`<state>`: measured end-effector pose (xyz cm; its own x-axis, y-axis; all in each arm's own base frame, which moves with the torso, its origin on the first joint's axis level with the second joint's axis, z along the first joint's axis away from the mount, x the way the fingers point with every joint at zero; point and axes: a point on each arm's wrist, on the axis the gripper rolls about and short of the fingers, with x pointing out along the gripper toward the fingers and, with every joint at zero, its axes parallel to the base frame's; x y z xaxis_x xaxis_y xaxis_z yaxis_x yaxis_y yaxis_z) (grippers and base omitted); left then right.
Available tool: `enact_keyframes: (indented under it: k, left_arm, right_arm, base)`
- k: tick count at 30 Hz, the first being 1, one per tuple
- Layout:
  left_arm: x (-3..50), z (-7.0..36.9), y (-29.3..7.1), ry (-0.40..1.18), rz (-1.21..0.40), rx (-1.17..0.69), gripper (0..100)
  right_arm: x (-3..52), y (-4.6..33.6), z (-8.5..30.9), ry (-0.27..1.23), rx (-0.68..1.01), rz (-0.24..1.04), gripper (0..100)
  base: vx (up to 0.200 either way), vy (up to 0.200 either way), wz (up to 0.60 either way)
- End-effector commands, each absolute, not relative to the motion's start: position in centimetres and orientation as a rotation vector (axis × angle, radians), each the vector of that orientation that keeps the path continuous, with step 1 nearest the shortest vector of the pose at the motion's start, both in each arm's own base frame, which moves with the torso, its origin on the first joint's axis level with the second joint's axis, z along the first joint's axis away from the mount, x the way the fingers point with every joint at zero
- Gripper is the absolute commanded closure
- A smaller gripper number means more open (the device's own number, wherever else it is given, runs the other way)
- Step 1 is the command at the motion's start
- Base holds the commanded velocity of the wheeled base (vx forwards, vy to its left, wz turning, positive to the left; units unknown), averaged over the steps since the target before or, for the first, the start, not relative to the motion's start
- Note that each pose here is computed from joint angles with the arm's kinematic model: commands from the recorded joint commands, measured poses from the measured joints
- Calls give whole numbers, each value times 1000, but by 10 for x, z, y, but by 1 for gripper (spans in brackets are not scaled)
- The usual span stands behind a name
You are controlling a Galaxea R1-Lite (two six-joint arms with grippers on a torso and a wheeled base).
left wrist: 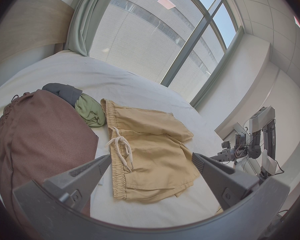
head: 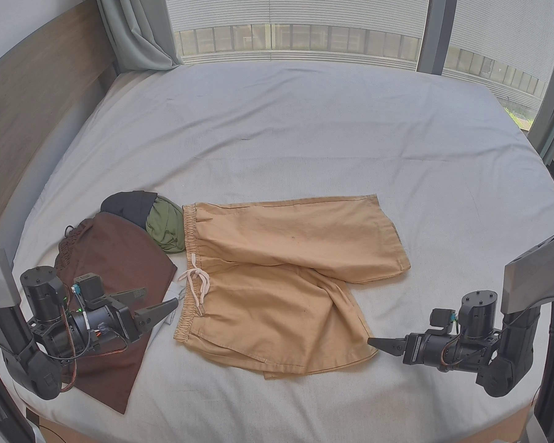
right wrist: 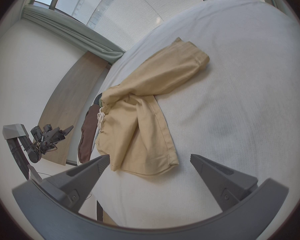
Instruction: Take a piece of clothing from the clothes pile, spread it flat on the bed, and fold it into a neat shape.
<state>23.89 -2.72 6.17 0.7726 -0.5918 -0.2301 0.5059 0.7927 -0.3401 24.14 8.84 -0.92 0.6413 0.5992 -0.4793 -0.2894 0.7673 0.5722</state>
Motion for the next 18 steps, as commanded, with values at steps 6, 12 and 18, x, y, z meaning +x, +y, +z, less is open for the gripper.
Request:
enact_keyframes:
  k: [6, 12, 18]
  left_arm:
    - [239, 62, -26, 337, -600, -268, 0]
    - [239, 62, -25, 333, -597, -270, 0]
    - [237, 60, -25, 344, -600, -264, 0]
  right_arm:
    - [244, 92, -28, 774, 488, 516, 0]
    - [249, 96, -37, 795, 521, 506, 0]
    - [250, 107, -39, 812, 560, 522, 0]
  base:
    - [0, 0, 0]
    - [0, 0, 0]
    - [0, 0, 0]
